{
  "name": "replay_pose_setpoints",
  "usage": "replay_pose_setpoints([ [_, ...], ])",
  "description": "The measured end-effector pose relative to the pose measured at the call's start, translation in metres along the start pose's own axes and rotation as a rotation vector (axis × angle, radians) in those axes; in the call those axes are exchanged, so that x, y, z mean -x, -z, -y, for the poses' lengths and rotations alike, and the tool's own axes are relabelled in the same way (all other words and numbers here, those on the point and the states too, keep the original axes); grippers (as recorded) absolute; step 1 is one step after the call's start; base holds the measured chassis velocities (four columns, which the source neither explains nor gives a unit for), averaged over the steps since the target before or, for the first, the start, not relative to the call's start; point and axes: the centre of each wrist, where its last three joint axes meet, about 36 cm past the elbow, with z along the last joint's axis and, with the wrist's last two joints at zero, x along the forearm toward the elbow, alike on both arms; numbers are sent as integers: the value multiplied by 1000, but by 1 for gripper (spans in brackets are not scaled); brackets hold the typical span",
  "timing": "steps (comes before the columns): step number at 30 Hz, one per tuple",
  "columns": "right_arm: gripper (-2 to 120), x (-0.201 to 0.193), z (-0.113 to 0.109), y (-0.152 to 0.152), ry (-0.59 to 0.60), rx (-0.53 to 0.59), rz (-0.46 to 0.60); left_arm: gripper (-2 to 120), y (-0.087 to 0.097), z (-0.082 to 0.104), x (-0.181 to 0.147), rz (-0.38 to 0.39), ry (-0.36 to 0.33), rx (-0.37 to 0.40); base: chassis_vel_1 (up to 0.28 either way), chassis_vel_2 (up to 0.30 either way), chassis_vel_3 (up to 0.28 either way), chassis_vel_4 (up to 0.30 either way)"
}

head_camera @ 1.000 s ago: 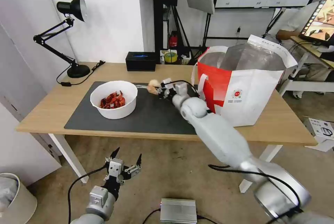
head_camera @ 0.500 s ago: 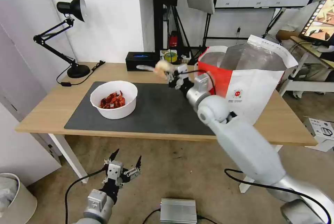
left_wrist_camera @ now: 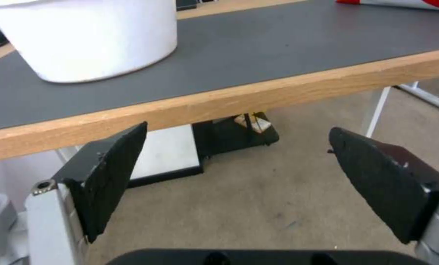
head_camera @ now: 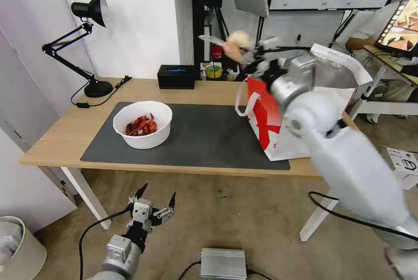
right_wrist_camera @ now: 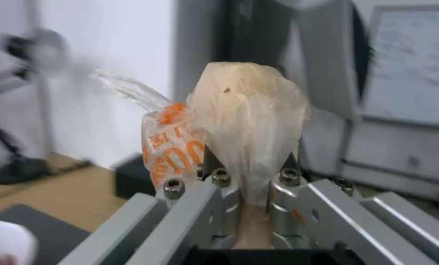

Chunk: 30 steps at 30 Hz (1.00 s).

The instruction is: Pick up the trash from the table and place it into the takeout bag.

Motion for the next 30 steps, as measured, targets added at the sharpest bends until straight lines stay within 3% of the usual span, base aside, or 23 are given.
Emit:
replay_pose_setpoints([
  [4, 3, -15, 30, 5, -137, -6, -108, 100, 2, 1, 1, 7, -3, -1, 0, 0, 0, 0],
  [12, 3, -23, 63, 11, -241, 42, -268, 100, 4, 5, 1, 13, -11, -4, 0, 0, 0, 0],
  [19, 3, -26, 71, 18, -275, 86, -326, 100, 5, 6, -2, 12, -10, -4, 0, 0, 0, 0],
  [30, 41, -36, 65, 18, -254, 99, -326, 100, 9, 7, -6, 17, -7, 0, 0, 0, 0, 0],
])
